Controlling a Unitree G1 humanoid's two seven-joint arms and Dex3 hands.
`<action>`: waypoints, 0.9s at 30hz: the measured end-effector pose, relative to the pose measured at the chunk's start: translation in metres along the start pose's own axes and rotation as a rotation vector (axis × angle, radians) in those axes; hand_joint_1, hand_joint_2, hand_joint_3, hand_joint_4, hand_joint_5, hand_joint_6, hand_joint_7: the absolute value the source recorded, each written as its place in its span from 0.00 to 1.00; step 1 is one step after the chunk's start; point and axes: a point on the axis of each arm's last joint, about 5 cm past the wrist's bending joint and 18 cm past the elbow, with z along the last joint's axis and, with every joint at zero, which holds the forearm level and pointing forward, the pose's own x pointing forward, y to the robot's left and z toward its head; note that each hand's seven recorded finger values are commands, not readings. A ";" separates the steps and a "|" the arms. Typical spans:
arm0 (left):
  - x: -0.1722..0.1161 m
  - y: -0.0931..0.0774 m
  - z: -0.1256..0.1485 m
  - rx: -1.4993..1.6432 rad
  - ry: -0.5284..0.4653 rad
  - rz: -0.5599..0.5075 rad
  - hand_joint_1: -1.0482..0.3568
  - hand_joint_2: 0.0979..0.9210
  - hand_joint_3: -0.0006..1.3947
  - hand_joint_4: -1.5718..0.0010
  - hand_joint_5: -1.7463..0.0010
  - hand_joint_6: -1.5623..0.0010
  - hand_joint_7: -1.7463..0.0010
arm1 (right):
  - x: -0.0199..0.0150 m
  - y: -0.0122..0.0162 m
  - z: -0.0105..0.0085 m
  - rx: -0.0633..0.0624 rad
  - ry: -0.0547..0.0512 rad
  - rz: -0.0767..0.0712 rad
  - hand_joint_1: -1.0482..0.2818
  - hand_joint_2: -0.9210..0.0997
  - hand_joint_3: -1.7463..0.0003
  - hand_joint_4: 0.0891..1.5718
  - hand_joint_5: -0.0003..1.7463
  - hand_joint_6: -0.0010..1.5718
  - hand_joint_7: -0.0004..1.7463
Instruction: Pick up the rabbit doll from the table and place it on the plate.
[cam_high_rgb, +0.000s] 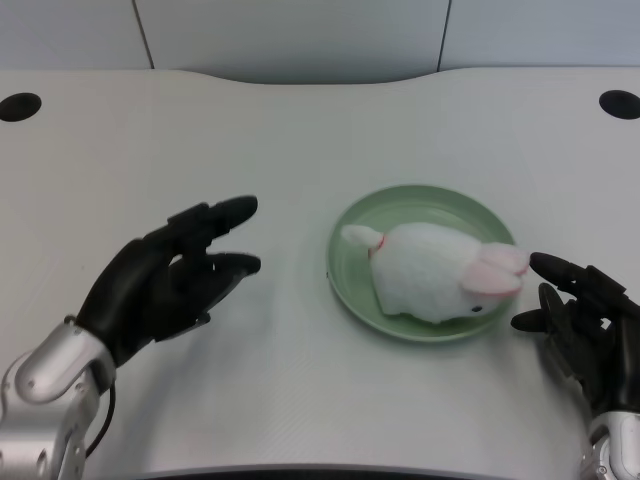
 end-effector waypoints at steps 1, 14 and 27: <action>-0.008 -0.001 -0.004 -0.053 0.001 0.020 0.24 1.00 0.31 0.79 0.42 0.71 0.87 | -0.0001 -0.0003 0.0000 0.002 0.000 0.001 0.54 0.00 0.80 0.49 0.61 0.56 0.21; -0.055 -0.005 -0.020 -0.397 0.059 0.294 0.27 1.00 0.43 0.70 0.12 0.71 0.51 | 0.0005 -0.0034 0.0002 0.022 0.001 -0.001 0.52 0.00 0.80 0.46 0.60 0.56 0.21; -0.064 -0.004 -0.032 -0.386 0.100 0.391 0.31 1.00 0.43 0.69 0.00 0.70 0.20 | 0.0047 -0.0106 0.0023 0.008 0.005 -0.010 0.52 0.00 0.81 0.47 0.58 0.56 0.21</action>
